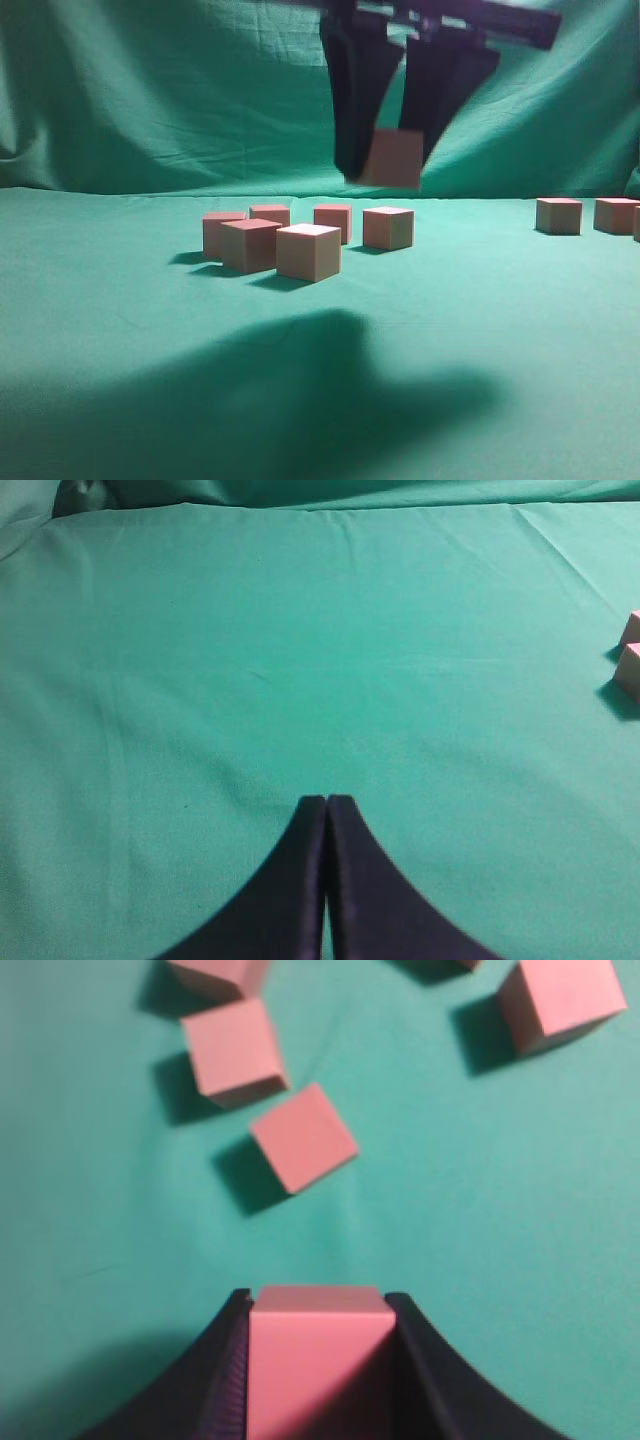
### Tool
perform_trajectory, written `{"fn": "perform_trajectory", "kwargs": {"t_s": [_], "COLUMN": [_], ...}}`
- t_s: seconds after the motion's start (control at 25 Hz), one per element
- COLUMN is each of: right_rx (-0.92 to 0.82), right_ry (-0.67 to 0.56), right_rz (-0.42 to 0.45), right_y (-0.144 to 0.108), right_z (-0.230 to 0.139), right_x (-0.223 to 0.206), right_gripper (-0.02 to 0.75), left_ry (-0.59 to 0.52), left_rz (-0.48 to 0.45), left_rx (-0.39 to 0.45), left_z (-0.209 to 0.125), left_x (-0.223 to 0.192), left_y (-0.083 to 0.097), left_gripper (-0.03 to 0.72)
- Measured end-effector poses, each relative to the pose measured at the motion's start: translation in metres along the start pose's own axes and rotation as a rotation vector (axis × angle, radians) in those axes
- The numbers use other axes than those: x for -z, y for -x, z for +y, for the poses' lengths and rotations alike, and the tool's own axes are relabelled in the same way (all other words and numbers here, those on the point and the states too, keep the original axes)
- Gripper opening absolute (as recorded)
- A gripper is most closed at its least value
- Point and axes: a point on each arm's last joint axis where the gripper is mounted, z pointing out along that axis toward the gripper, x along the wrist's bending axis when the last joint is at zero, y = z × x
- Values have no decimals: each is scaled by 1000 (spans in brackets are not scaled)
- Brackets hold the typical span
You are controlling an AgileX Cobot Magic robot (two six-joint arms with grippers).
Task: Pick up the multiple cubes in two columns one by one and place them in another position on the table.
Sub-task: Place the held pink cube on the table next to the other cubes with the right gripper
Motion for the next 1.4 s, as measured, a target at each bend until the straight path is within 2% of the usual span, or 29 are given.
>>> {"fn": "perform_trajectory", "kwargs": {"t_s": [0.16,0.32,1.16,1.4], "right_rx": [-3,-8,27,31], "right_ry": [-42,-58,-63,-68], "right_rz": [-52,-65,-69,-73], "right_y": [2,0,-4,-4], "right_z": [-1,-2,-3,-4], "right_x": [-23,-38,-65,-63], "right_gripper": [261,261,261,575], "left_ry": [0,0,0,0], "left_rz": [0,0,0,0], "left_rx": [0,0,0,0], "left_z": [0,0,0,0], "left_x": [0,0,0,0], "left_y": [0,0,0,0], "left_gripper": [0,0,0,0]}}
